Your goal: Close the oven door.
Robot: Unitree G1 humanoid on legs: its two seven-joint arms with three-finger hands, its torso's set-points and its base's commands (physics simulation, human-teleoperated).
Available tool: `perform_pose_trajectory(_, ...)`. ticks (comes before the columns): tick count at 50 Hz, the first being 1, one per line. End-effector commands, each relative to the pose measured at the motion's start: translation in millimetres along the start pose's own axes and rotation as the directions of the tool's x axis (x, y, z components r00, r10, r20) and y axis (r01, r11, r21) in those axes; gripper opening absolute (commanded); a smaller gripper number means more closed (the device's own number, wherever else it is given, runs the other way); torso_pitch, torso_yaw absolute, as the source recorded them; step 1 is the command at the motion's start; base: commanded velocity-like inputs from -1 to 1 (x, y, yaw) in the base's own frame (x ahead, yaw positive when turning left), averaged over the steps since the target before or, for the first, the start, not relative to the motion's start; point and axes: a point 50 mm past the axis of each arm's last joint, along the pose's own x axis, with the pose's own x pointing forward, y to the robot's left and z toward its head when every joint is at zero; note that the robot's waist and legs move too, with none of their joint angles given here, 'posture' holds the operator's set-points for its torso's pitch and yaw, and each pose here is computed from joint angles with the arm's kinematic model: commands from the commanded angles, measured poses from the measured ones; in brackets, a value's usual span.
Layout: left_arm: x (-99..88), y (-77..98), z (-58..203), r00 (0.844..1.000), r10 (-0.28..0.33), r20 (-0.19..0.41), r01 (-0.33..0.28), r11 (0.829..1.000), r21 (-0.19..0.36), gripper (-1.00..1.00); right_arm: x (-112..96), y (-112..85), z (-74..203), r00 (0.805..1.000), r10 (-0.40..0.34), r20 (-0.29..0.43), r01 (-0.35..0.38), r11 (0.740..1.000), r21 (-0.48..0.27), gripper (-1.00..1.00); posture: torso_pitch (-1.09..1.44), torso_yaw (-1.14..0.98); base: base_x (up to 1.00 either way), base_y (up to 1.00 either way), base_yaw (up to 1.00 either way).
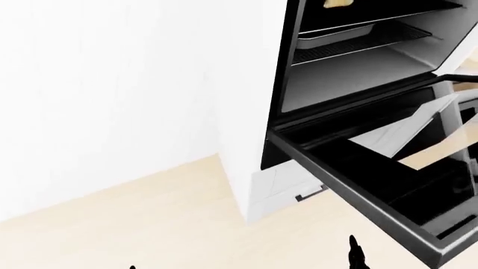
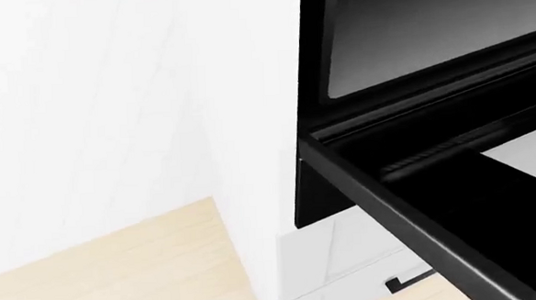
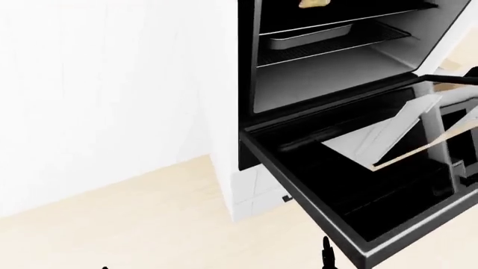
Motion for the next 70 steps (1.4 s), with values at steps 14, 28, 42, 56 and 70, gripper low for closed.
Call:
perform_pose_trajectory(14,1.8,2.9,6.8,0.999,0.006,0.046,-0.007,1.000,0.011,1.00,3.1,-5.2,6.2,0.999,-0.015,0.040,0.015,1.000,0.014,1.00,0.00,0.00,0.00,0.00,-0.20)
perform_pose_trajectory(28,-0.7,0.5,4.2,0.999,0.007,0.047,-0.008,1.000,0.012,1.00,2.0,-5.2,5.1,0.999,-0.015,0.037,0.014,1.000,0.026,1.00,0.00,0.00,0.00,0.00,-0.21)
perform_pose_trajectory(42,0.7,0.9,5.6,0.999,0.006,0.048,-0.006,1.000,0.011,1.00,3.3,-5.1,6.4,0.999,-0.012,0.041,0.011,0.999,0.030,1.00,0.00,0.00,-0.04,0.00,-0.35)
perform_pose_trajectory(56,0.4,0.2,5.2,0.999,0.005,0.049,-0.005,1.000,0.011,1.00,2.1,-4.9,5.2,0.999,-0.011,0.038,0.010,1.000,0.030,1.00,0.00,0.00,-0.20,0.00,-0.60)
perform_pose_trajectory(70,1.9,2.1,6.8,0.999,0.004,0.046,-0.004,1.000,0.010,1.00,1.9,-3.5,4.9,0.999,0.002,0.037,-0.003,1.000,0.031,1.00,0.00,0.00,-0.14,0.00,-0.36)
